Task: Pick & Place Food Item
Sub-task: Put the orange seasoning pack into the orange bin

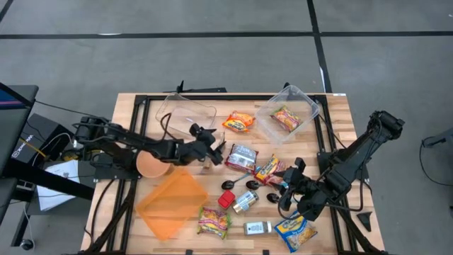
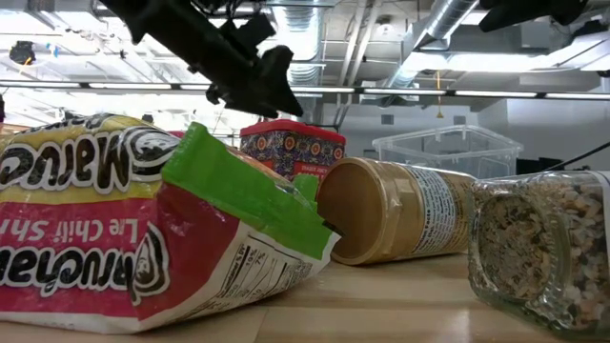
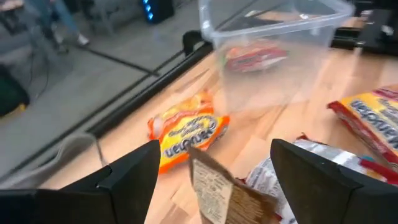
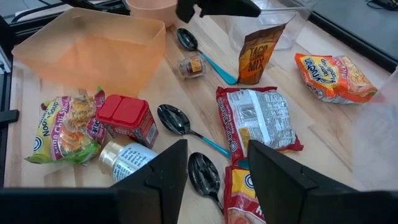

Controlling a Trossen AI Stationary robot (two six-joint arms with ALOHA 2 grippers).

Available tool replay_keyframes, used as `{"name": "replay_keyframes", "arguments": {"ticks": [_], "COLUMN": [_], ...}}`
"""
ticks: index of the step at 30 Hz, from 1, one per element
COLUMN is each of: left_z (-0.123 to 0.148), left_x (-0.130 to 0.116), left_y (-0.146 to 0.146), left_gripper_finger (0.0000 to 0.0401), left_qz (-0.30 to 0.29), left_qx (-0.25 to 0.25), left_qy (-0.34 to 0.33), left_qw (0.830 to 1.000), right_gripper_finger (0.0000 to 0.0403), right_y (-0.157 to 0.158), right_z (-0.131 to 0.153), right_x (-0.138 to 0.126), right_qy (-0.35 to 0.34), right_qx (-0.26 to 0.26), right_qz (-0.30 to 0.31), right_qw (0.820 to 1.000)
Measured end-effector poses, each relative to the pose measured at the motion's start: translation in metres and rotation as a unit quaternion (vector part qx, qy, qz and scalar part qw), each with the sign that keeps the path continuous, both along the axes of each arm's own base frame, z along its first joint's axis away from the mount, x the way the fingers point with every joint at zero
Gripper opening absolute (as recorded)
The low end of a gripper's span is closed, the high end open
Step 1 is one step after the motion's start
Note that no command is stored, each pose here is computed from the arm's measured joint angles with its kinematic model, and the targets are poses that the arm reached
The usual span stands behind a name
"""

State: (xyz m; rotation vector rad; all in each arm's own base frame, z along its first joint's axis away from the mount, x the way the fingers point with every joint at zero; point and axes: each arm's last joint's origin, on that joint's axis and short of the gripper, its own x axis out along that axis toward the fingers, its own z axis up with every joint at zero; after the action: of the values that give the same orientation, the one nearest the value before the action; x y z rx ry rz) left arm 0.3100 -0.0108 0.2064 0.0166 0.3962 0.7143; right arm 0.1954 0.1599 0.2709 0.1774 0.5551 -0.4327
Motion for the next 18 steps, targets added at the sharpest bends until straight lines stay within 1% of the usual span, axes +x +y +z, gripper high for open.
{"name": "replay_keyframes", "arguments": {"ticks": [2,6,13,18], "left_z": [-0.002,-0.008,-0.015,-0.024], "left_x": [0.0,0.002,0.004,0.009], "left_y": [0.001,0.001,0.0,0.001], "left_gripper_finger": [0.0298,0.0298,0.0298,0.0298], "left_qz": [-0.003,-0.027,-0.031,-0.044], "left_qx": [-0.004,-0.034,-0.038,-0.05], "left_qy": [0.01,0.01,0.021,0.03], "left_qw": [1.0,0.999,0.999,0.997], "right_gripper_finger": [0.0164,0.0164,0.0164,0.0164], "right_y": [0.0,0.0,0.0,0.0], "right_z": [0.0,0.0,0.0,0.0], "right_x": [0.0,0.0,0.0,-0.001], "right_qy": [0.001,0.001,0.001,0.002], "right_qx": [-0.001,-0.001,0.0,0.0], "right_qz": [0.0,0.0,-0.002,-0.002], "right_qw": [1.0,1.0,1.0,1.0]}}
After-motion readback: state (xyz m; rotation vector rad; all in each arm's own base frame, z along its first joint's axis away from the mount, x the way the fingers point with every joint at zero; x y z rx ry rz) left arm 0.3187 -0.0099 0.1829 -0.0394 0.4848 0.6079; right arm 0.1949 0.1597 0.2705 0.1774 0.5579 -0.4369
